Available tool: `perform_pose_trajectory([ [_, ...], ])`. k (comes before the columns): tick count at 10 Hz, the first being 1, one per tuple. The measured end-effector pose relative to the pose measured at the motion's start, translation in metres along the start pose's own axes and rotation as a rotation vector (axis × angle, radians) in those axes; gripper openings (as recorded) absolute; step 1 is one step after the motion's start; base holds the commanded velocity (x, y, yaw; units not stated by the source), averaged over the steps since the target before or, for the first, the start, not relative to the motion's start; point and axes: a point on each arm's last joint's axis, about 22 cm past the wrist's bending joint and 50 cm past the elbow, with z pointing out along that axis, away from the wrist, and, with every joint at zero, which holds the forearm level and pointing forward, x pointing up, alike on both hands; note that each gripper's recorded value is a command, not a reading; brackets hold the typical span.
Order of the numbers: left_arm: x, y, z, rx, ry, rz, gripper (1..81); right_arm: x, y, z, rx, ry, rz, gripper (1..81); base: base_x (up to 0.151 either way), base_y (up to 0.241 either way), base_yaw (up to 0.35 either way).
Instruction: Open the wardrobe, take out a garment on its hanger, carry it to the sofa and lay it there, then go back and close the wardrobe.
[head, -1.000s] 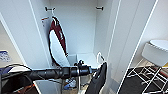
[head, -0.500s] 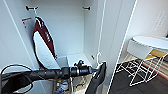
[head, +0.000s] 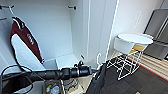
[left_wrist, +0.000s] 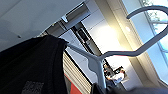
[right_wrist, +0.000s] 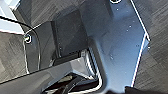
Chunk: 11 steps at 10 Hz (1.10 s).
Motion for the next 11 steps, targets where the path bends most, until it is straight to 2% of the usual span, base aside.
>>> perform_pose_trajectory([
  [6,-0.010,0.013,0.015,-0.033,-0.023,0.023,1.0,0.000,0.001,0.000,-0.001,0.000,-0.002,81.1,0.000,0.000,-0.342],
  [11,-0.012,0.015,0.017,-0.037,-0.026,0.034,1.0,-0.002,0.000,0.000,-0.001,-0.002,0.001,81.1,0.000,0.000,-0.342],
])
